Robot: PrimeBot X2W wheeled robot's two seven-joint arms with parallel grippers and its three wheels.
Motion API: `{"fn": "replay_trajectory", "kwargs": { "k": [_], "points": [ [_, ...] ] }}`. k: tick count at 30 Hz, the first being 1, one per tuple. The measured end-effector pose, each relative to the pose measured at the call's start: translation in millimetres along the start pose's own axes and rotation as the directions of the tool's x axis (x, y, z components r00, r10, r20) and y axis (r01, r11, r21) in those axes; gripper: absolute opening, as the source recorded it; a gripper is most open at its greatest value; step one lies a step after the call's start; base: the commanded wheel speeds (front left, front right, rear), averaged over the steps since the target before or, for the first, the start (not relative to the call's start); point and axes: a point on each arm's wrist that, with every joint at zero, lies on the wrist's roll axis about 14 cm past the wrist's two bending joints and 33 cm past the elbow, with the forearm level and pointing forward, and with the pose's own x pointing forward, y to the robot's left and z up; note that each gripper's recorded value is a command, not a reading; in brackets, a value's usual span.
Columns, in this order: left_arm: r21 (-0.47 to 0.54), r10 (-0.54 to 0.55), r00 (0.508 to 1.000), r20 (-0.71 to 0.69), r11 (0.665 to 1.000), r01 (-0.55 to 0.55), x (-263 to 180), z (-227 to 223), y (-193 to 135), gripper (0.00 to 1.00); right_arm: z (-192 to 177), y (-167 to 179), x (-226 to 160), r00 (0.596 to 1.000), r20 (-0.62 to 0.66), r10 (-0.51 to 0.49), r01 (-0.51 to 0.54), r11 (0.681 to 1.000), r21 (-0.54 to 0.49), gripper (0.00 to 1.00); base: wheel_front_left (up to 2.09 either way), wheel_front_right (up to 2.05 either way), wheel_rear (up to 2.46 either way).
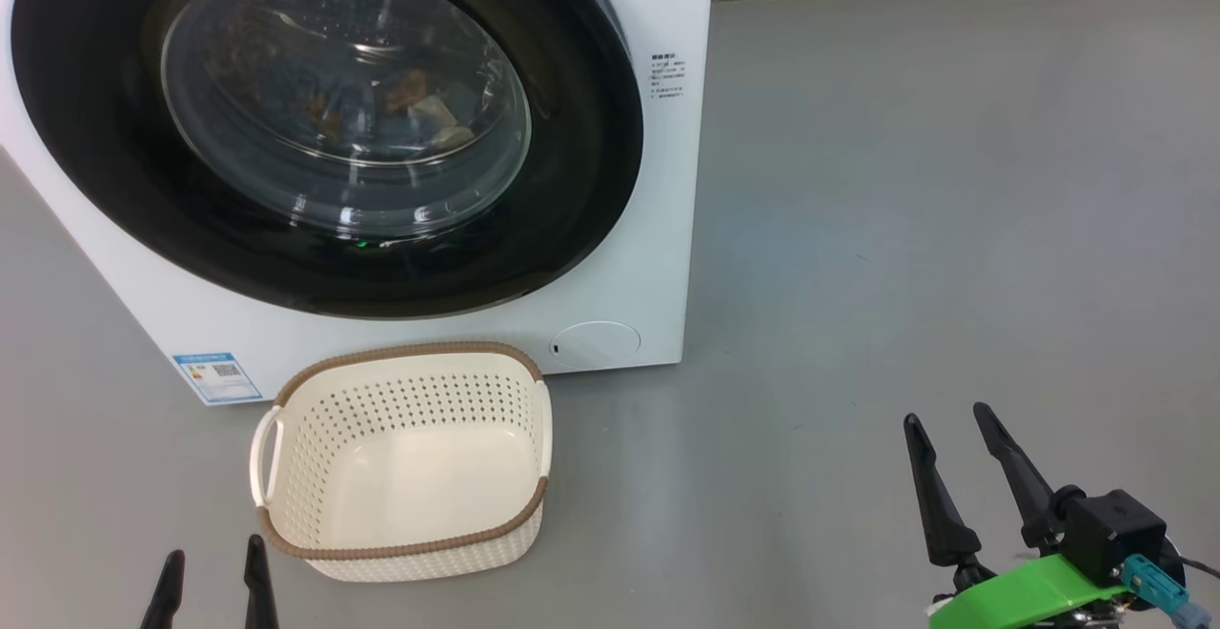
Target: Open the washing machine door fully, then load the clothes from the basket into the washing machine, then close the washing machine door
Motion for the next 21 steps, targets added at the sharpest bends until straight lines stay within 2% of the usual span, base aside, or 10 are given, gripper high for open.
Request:
{"fn": "replay_trajectory", "kwargs": {
  "k": [18,19,21],
  "points": [
    [0.016,-0.005,1.0,0.019,1.0,0.005,0.8,6.5,-1.0,1.0,-2.2,-2.9,-1.1,1.0,-0.005,-0.015,0.015,1.0,0.006,1.0,0.0,0.0,0.0],
    [0.013,-0.012,1.0,0.02,1.0,0.012,0.8,6.5,-2.8,0.0,-2.2,-2.9,-1.0,1.0,-0.005,-0.015,0.015,1.0,0.006,0.0,0.0,0.0,0.0],
    [0.005,-0.011,1.0,0.002,1.0,0.011,-0.4,0.6,-4.3,0.0,-7.6,-3.5,-2.4,1.0,-0.022,-0.018,0.018,1.0,0.008,0.0,0.0,0.0,0.0]
  ]
}}
